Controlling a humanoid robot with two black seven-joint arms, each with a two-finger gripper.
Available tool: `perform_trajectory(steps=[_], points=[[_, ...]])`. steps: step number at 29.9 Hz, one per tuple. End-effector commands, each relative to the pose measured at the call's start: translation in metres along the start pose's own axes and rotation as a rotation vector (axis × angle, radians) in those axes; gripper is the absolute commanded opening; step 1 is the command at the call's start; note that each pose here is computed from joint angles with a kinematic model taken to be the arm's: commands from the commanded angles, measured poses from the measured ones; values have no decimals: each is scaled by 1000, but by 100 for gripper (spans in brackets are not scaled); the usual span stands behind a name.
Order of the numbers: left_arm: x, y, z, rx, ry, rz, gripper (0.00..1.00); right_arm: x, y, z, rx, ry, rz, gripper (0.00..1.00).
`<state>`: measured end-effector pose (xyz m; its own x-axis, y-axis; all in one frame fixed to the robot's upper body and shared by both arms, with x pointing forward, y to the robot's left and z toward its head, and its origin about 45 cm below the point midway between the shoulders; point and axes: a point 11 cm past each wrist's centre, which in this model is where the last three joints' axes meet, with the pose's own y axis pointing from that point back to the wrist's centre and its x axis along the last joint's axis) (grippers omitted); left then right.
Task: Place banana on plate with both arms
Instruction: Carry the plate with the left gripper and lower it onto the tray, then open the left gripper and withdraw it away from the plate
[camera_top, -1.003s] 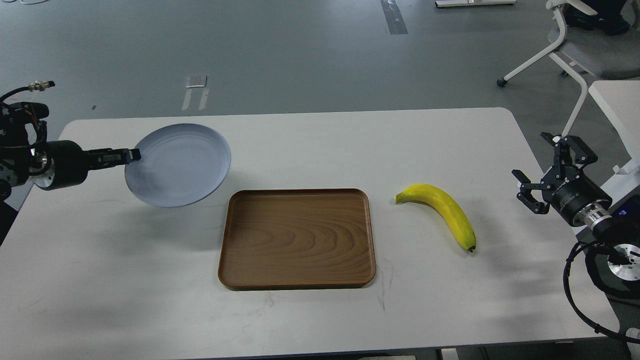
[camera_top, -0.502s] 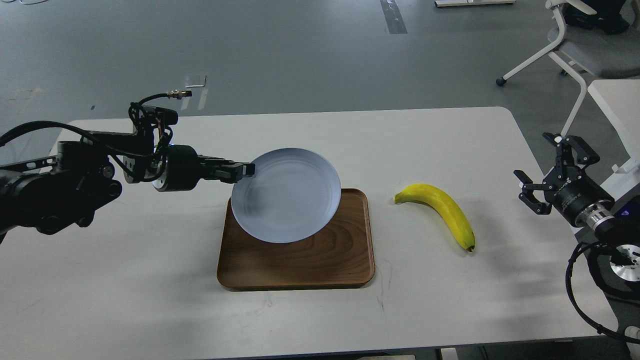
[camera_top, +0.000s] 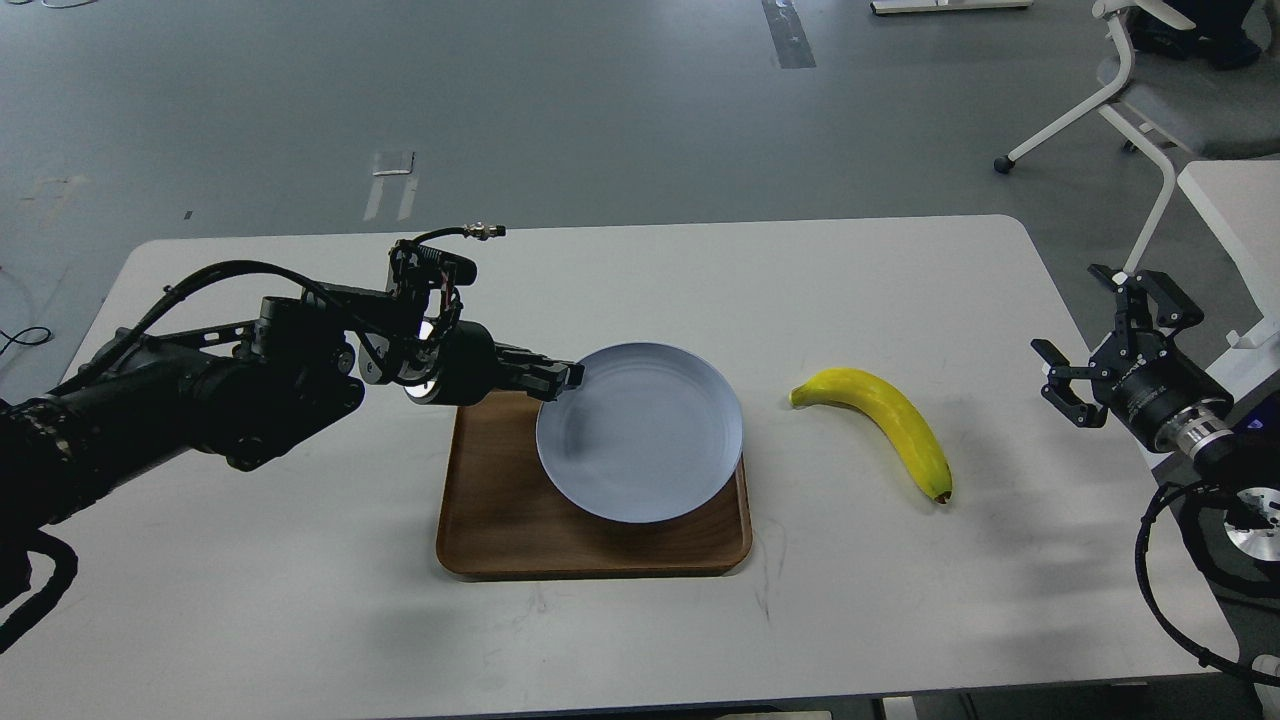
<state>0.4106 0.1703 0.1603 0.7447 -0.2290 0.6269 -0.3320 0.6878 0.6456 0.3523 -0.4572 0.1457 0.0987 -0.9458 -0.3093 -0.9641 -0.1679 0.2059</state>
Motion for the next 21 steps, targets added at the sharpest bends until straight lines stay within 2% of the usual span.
perform_trajectory(steps=[1,14,17,18,19,20,21], points=[[-9,-5,-6,26,-10,-26,0,1,1,0,-1,1,2,100],[-16,-12,-15,65,-5,-45,0,0,1,1,-3,0,1,100],[-16,-13,-14,62,1,-44,22,0,1,1,-3,0,1,100],[-16,-12,-15,62,3,-43,42,0,1,1,-3,0,1,100],[-16,-12,-15,62,3,-43,54,0,1,1,-3,0,1,100],[-16,-12,-15,62,4,-42,81,0,1,1,-3,0,1,100],[-16,-11,-16,63,8,-39,96,1,1,2,-4,0,1,100]])
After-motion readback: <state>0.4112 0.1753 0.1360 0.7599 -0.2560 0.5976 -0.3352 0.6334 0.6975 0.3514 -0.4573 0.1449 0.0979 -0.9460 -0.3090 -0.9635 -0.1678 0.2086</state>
